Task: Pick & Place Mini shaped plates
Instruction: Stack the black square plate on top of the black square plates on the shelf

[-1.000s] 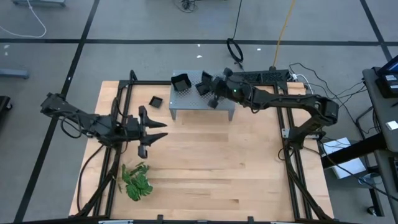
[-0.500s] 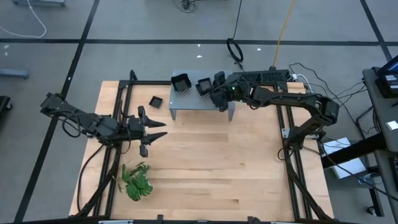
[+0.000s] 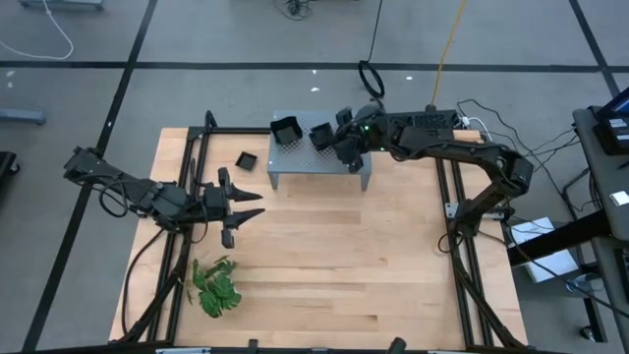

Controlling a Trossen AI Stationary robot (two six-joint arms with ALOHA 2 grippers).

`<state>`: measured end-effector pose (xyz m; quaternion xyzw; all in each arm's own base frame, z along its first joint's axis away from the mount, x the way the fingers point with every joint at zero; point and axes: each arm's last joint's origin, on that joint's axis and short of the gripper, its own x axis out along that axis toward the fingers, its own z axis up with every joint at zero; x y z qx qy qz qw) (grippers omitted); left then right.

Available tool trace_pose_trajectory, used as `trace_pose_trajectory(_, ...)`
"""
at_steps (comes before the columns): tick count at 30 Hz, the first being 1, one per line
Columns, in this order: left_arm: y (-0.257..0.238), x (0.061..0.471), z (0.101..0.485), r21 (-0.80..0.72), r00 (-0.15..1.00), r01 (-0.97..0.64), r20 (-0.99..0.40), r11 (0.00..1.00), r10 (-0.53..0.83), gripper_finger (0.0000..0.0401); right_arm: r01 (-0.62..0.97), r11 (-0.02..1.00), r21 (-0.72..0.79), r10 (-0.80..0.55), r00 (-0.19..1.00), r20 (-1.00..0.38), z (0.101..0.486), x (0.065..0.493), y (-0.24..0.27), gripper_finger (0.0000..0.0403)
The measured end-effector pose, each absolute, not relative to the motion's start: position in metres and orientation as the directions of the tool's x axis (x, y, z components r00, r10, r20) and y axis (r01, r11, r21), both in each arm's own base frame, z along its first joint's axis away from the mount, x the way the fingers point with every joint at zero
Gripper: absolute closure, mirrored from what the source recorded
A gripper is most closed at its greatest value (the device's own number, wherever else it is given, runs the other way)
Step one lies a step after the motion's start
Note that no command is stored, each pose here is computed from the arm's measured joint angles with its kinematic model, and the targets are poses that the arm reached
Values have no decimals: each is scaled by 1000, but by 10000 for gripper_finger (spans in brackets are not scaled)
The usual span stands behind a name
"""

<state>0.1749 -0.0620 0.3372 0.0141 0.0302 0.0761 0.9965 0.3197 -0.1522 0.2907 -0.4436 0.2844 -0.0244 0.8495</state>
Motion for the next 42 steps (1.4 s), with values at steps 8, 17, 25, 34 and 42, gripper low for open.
trace_pose_trajectory(8, -62, 175, 337, 35, 986, -151, -63, 988, 153, 254, -189, 628, -755, -289, 844, -452, 291, 321, -152, 403)
trace_pose_trajectory(17, -62, 175, 337, 35, 986, -151, -63, 988, 153, 254, -157, 686, -710, -285, 840, -461, 287, 323, -153, 403)
trace_pose_trajectory(25, -62, 175, 337, 36, 986, -152, -64, 988, 154, 254, -171, 692, -701, -282, 830, -481, 278, 328, -155, 403)
trace_pose_trajectory(34, -62, 175, 336, 41, 986, -151, -69, 988, 154, 254, -181, 689, -701, -281, 825, -490, 276, 328, -155, 403)
trace_pose_trajectory(42, -62, 175, 336, 41, 986, -151, -69, 988, 154, 254, -176, 692, -700, -282, 826, -487, 277, 328, -155, 372)
